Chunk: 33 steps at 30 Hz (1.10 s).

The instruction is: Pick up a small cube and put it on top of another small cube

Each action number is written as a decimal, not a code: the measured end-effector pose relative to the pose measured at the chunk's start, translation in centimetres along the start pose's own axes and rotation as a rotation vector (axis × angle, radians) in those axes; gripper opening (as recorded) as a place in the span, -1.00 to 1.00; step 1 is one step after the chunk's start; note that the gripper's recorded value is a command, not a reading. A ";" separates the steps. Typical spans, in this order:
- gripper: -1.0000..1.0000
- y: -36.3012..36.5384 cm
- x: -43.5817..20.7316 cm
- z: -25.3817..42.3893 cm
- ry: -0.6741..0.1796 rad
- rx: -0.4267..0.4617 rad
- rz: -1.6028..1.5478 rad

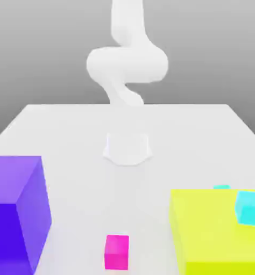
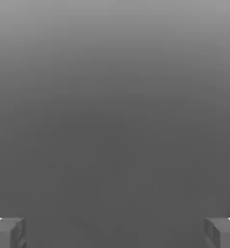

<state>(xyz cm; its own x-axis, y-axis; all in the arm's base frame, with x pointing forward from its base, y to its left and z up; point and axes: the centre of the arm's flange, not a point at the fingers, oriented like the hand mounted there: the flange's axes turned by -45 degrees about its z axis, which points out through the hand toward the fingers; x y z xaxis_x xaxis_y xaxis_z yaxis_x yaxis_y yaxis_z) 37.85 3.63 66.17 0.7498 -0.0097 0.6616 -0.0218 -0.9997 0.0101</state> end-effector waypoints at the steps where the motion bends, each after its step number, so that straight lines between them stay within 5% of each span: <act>1: 0.00 -1.7 -0.7 2.6 -0.036 -0.009 -0.003; 12: 0.00 -16.3 -17.7 23.6 -0.390 -0.039 -0.054; 21: 0.00 -24.0 -38.4 26.8 -0.685 0.041 -0.103; 33: 0.00 -24.6 -43.4 30.6 -0.720 0.055 -0.077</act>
<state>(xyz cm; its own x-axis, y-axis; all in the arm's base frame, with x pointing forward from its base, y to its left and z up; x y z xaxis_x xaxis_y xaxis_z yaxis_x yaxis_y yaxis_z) 26.08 27.95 14.32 0.9977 0.0674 0.0028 0.0674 -0.9976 -0.0140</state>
